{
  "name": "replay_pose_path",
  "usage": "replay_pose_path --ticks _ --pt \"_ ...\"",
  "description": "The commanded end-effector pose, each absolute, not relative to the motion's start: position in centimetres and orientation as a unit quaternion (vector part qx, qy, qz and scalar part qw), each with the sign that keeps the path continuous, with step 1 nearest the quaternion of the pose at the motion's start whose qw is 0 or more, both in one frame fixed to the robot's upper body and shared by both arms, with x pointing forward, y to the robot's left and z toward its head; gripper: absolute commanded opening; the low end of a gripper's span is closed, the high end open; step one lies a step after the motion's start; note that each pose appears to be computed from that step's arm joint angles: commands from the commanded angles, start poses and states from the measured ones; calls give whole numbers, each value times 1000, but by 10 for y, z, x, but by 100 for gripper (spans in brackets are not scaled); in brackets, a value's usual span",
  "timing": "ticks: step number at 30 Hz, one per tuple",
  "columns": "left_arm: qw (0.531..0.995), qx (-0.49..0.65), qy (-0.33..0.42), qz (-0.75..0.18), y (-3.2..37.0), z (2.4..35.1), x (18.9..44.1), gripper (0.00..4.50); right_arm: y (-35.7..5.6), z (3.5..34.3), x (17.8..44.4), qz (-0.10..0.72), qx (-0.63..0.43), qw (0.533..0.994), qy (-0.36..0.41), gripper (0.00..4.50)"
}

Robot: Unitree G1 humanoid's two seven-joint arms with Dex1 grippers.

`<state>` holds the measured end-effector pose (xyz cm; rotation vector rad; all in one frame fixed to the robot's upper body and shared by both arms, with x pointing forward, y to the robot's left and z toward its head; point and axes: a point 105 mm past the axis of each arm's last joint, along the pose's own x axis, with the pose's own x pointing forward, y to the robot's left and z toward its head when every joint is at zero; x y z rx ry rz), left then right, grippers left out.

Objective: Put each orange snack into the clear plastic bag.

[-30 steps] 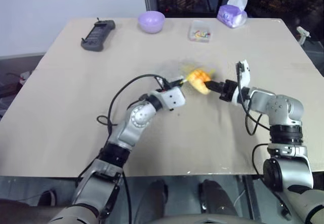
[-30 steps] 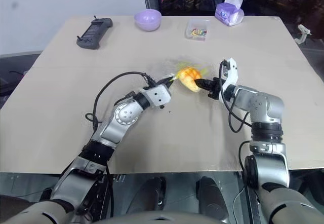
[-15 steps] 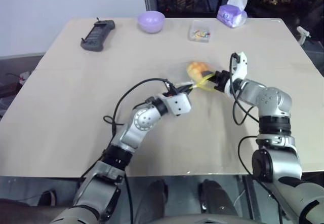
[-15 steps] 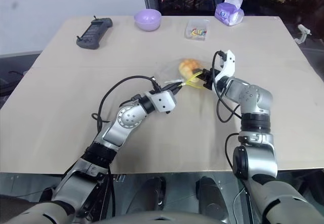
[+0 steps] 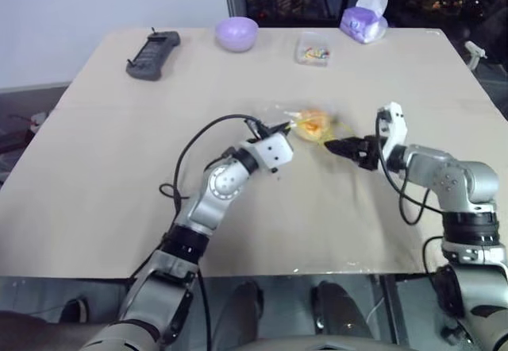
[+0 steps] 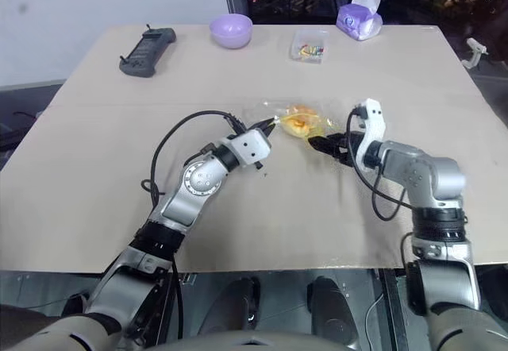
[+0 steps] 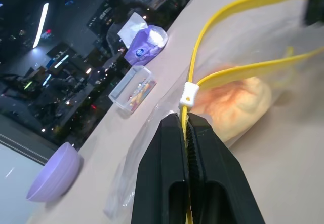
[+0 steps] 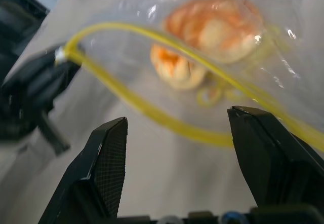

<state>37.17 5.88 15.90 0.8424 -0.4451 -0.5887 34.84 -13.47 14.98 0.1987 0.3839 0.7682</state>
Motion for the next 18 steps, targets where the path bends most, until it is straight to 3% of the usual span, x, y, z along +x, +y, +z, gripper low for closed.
replay_pose_path --ticks 1,7,18 --pt "851 395 -227 -261 63 172 374 0 -140 172 332 415 32 901 125 341" --pt "853 391 -222 -265 62 169 373 0 -183 154 331 359 -171 911 108 341" --pt "853 392 -217 -269 62 167 373 0 -165 155 371 314 -326 891 25 341"
